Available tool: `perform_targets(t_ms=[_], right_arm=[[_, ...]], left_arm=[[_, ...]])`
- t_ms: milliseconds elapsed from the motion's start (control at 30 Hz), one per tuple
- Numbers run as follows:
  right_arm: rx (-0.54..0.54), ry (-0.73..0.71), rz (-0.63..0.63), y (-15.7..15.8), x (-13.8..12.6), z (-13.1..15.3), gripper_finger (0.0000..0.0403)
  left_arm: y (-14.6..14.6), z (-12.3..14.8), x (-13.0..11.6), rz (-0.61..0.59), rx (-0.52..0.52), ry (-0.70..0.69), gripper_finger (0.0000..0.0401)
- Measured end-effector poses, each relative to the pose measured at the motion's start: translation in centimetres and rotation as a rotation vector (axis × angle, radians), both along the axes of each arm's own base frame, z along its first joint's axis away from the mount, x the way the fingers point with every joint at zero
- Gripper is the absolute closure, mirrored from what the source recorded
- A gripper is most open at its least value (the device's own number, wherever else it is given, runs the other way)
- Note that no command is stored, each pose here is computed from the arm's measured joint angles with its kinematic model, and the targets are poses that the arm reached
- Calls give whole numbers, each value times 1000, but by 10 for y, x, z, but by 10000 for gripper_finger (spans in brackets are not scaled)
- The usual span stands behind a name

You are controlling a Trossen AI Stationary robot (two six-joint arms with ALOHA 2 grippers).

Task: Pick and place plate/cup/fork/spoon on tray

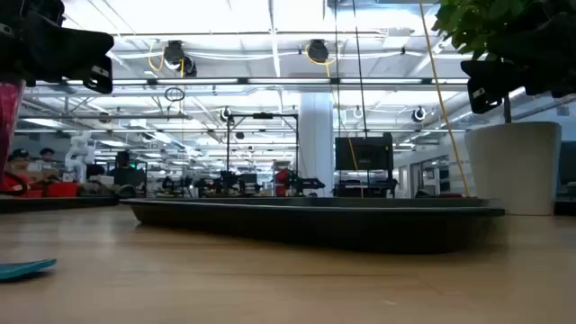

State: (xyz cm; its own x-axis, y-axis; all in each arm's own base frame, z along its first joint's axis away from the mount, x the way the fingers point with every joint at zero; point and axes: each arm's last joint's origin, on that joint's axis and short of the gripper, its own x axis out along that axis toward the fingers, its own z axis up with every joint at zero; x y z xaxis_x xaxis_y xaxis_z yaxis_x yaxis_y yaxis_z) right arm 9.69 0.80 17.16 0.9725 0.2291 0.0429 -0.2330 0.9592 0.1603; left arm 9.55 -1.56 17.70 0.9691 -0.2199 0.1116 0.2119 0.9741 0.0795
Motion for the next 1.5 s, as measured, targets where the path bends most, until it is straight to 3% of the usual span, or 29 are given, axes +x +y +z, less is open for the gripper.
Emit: perform_targets(t_ms=[1367, 1500], right_arm=[[0, 0, 0, 0, 0, 0, 234], [0, 0, 0, 0, 0, 0, 234]], left_arm=[[0, 0, 0, 0, 0, -1, 380], [0, 1, 0, -5, -48, 5, 380]])
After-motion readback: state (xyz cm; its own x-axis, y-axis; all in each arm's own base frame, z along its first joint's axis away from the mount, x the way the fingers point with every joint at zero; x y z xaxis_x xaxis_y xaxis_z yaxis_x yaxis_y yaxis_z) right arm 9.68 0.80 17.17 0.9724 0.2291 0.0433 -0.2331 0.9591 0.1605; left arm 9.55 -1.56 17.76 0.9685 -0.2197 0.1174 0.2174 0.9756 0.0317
